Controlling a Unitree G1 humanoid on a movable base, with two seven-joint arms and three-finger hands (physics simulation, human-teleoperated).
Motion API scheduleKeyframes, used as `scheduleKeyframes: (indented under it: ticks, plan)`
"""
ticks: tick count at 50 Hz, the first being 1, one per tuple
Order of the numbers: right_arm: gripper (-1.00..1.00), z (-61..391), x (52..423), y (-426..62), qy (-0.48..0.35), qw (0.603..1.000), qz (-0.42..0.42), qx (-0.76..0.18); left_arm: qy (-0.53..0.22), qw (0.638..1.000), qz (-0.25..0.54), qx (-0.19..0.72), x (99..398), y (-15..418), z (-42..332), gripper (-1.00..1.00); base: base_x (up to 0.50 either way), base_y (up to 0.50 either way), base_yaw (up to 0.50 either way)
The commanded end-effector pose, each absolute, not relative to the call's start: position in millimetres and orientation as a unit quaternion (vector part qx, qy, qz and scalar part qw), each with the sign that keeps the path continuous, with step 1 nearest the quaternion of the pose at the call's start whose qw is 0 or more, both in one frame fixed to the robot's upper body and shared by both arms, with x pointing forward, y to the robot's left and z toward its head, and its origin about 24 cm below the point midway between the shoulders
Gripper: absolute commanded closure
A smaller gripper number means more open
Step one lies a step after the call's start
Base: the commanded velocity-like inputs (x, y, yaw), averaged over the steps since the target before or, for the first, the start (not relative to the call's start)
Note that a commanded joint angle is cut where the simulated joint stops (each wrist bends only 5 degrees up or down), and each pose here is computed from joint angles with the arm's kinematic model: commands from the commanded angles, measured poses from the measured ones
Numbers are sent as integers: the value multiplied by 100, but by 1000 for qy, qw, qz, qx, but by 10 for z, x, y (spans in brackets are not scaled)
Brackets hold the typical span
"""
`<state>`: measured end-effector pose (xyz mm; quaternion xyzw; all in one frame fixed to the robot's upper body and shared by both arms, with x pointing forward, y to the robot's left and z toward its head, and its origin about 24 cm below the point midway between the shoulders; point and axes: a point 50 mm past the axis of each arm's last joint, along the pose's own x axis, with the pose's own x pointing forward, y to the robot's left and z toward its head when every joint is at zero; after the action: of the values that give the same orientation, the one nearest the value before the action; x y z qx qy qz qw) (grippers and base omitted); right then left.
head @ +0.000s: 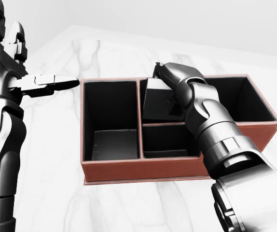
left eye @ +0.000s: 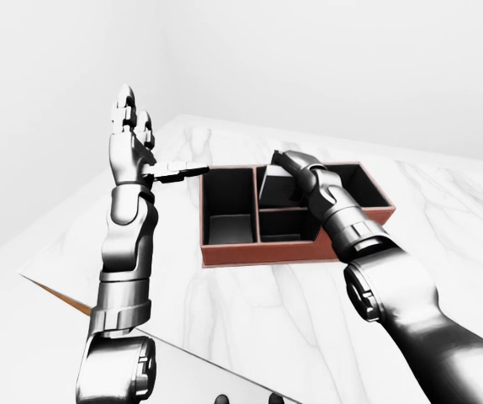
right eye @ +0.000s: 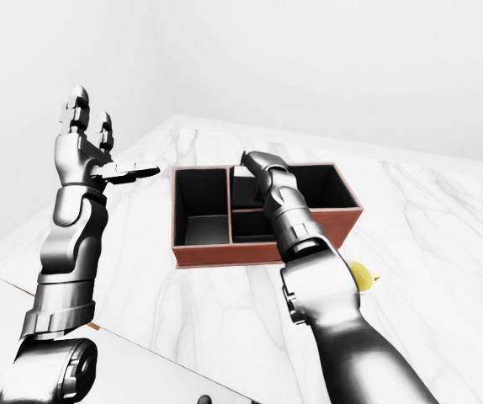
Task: Pick up the book and place it in the front compartment of the caddy.
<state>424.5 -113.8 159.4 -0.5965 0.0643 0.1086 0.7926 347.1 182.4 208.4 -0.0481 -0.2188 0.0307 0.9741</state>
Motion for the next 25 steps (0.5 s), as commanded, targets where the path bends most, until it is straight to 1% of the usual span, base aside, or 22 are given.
scheduleKeyframes:
  ticks: [1,14,25]
  plan:
    - [100,1748,4270,-1115,30,793,78,-603,-219,974,31,-49,3470,1827,2087,-100,0,0,0]
    - [100,1819,4281,-1115,11,792,57,-608,-220,974,31,-49,3470,1826,2092,-100,0,0,0]
    - [100,1693,4263,-1117,14,786,49,-616,-224,973,31,-50,3461,1824,2106,-100,0,0,0]
